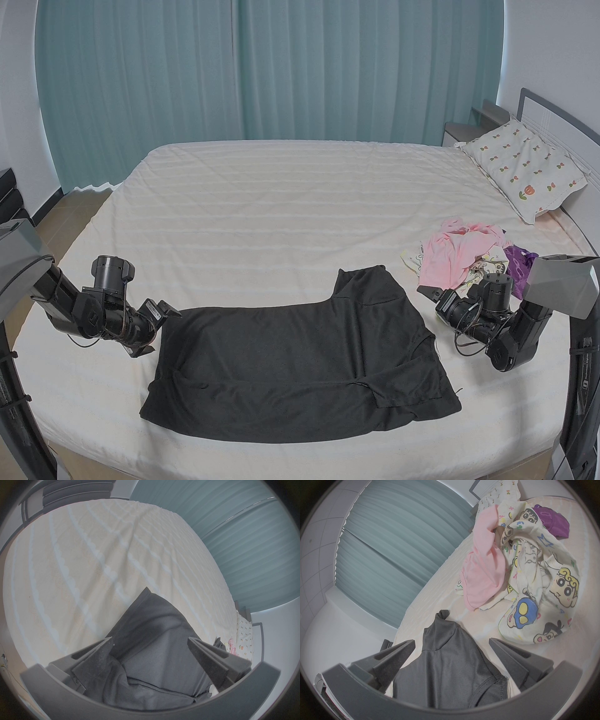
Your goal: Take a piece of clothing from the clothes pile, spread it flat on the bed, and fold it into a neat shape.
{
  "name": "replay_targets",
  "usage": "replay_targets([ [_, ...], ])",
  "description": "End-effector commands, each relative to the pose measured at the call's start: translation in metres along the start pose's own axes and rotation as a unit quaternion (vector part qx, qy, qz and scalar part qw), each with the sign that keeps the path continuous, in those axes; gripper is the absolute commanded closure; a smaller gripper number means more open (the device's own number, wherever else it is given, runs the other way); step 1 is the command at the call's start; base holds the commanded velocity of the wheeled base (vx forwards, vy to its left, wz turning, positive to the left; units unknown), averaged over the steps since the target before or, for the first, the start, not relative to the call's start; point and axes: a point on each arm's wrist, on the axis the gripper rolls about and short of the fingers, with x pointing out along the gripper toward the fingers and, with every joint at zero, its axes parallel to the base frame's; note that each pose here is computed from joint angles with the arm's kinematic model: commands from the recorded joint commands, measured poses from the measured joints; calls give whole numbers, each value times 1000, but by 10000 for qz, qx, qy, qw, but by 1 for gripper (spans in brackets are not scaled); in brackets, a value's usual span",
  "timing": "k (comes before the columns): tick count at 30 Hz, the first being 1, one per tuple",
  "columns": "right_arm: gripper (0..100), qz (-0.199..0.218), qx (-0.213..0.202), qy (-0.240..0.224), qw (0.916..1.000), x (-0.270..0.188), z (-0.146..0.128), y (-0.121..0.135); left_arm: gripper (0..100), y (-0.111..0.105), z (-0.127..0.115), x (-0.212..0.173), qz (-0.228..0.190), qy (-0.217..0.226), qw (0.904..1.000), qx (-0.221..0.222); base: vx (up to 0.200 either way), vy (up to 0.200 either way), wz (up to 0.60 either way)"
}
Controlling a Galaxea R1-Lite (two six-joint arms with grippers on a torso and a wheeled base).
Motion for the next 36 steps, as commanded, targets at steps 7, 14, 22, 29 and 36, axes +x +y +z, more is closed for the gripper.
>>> replay_targets([
  [7,0,-2,-23,90,10000,2,-7,0,0,-17,21,9,-189,-344,9992,45,0,0,0],
  [14,0,-21,-70,160,9998,0,-11,1,0,-24,38,49,-245,-433,9987,105,0,0,0],
  [22,0,15,-235,268,9994,1,-18,4,0,-1,51,82,-224,-297,9982,480,0,0,0],
  [29,0,32,-249,322,9992,2,-22,6,0,18,63,83,-661,-499,9950,564,0,0,0],
  [36,0,43,-249,333,9991,3,-23,6,0,25,53,85,-1166,-347,9873,1018,0,0,0],
])
